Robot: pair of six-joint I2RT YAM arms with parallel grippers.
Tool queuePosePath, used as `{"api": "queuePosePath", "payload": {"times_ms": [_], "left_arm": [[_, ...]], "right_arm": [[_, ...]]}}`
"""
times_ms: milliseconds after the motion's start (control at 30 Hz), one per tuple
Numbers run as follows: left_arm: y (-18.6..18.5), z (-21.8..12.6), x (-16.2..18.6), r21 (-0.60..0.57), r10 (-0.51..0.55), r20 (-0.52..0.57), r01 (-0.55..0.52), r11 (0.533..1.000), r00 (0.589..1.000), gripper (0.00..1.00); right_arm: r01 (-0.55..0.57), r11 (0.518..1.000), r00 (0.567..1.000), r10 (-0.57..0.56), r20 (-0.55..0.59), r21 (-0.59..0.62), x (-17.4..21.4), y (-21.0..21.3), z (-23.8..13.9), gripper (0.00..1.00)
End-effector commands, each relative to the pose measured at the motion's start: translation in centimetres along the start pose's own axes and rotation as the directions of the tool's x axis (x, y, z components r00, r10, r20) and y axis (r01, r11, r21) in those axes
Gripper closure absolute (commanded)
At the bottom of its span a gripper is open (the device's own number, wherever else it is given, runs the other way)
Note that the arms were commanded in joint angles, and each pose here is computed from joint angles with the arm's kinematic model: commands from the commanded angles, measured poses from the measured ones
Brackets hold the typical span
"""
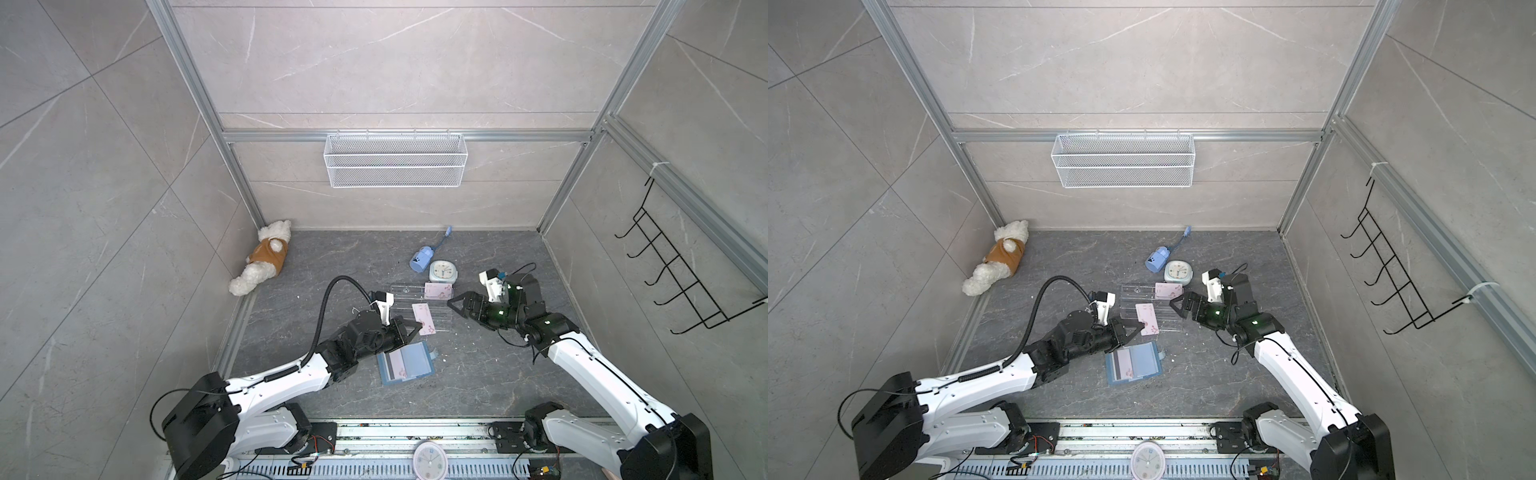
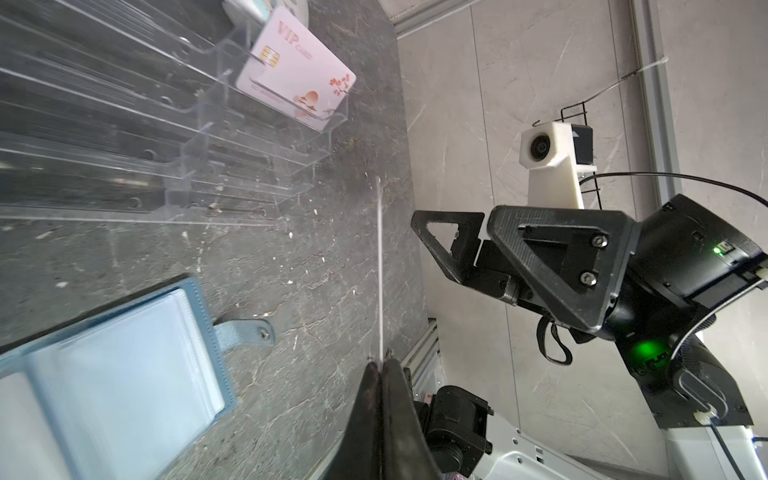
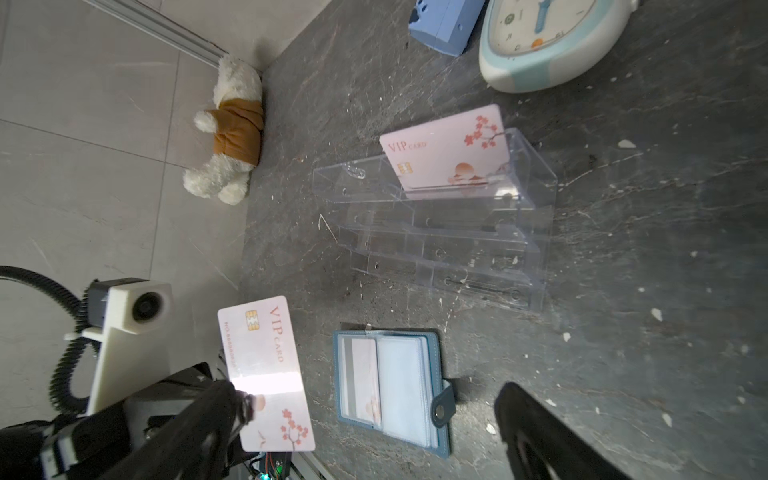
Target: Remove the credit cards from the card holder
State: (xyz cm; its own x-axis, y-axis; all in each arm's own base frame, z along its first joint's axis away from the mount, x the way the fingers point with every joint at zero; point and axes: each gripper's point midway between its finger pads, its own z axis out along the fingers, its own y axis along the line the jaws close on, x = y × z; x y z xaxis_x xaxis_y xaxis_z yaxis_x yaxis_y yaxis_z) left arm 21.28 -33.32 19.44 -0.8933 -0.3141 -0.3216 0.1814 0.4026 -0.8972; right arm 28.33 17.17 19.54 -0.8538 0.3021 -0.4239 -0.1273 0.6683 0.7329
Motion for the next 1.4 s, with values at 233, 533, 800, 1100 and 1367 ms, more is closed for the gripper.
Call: {"api": "queuePosePath", "payload": {"times_ms": [233,533,800,1100,1367], "left_arm": [[-10.8,2.8,-1.7,0.393,-0.015,-0.049,0.034,0.919,0.999,1.00],[-12.8,4.9,-1.3,0.492,-0.037,-0.137,0.100,0.865,0.990,1.00],[-12.8,5.3,-1.0,0.506,-0.052,-0.167,0.131,0.852,0.985,1.00],[-12.4,5.7,-0.9,0.493,-0.060,-0.175,0.140,0.859,0.983,1.00],[-12.4,5.8,-0.8,0.494,-0.055,-0.186,0.142,0.858,0.981,1.00]], "right_arm": [[0.001,0.970,0.996,0.020,0.085,-0.242,-4.0,3.7,-4.5,0.05],[-0.018,0.943,0.989,0.065,0.133,-0.331,-5.4,4.2,-6.9,0.17],[-0.042,0.937,0.990,0.086,0.115,-0.347,-5.0,3.7,-6.6,0.28],[-0.053,0.926,0.990,0.097,0.101,-0.374,-4.4,3.8,-6.6,0.47],[-0.066,0.919,0.990,0.107,0.086,-0.388,-3.9,3.7,-6.5,0.64]]}}
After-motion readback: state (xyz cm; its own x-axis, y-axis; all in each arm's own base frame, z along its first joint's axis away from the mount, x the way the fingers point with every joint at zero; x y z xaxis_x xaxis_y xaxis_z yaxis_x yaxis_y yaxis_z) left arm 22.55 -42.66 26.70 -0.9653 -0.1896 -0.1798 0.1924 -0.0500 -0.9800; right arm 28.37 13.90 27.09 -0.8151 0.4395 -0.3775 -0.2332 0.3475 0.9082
